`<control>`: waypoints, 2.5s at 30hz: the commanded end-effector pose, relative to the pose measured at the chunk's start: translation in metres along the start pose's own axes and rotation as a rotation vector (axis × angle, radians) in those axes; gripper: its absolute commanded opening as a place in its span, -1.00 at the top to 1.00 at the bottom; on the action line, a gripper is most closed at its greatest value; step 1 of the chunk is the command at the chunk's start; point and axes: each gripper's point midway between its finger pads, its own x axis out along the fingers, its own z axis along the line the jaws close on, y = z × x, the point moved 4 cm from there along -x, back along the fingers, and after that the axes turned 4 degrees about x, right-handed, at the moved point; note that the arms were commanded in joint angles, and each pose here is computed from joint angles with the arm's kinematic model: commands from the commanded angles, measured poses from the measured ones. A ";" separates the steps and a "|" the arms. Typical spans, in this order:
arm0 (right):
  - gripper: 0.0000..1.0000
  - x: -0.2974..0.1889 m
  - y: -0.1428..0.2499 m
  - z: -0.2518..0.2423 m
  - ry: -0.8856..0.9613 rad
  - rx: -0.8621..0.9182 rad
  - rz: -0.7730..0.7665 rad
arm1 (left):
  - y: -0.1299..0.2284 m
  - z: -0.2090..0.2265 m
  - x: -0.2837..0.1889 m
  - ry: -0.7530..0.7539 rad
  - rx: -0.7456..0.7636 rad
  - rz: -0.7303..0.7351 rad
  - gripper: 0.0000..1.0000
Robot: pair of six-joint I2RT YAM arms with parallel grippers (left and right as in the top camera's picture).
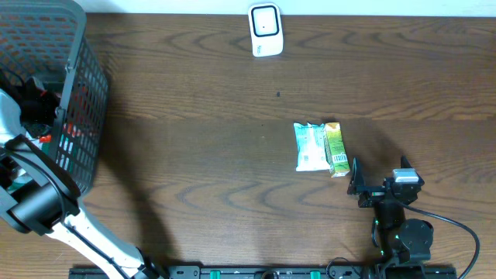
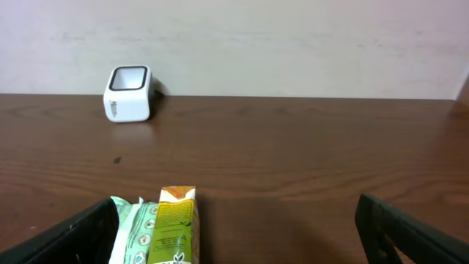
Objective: Scan the item barcode
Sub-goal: 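Move the left gripper back into the basket and grasp the red HACKS bag, then carry the red HACKS bag out and lower it left of the wipes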
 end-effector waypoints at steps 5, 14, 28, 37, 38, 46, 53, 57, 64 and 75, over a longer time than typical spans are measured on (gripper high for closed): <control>-0.99 0.000 0.000 -0.001 0.004 0.003 -0.002 | -0.026 -0.010 -0.086 -0.015 -0.072 -0.227 0.85; -0.99 0.000 0.000 -0.001 0.004 0.003 -0.002 | -0.013 -0.047 -0.243 0.005 -0.124 -0.614 0.85; -0.98 0.000 0.000 -0.001 0.004 0.003 -0.002 | 0.116 -0.208 -0.207 0.261 0.146 -0.208 0.85; -0.98 0.000 0.000 -0.001 0.004 0.003 -0.002 | 0.204 -0.298 -0.076 0.327 0.400 0.044 0.85; -0.99 0.000 0.000 -0.001 0.004 0.003 -0.002 | 0.211 -0.302 -0.063 0.304 0.401 0.050 0.85; -0.98 0.000 0.000 -0.001 0.004 0.003 -0.002 | 0.270 -0.340 0.029 0.250 0.550 0.145 0.84; -0.99 0.000 0.000 -0.001 0.004 0.003 -0.002 | 0.299 -0.354 0.077 0.242 0.564 0.208 0.54; -0.99 0.000 0.000 -0.001 0.004 0.003 -0.002 | 0.301 -0.356 0.077 0.250 0.571 0.206 -0.19; -0.98 0.000 0.000 -0.001 0.004 0.003 -0.002 | 0.287 -0.368 0.054 0.295 0.608 0.155 -0.38; -0.99 0.000 0.000 -0.001 0.004 0.003 -0.002 | 0.285 -0.368 0.021 0.317 0.600 0.136 0.43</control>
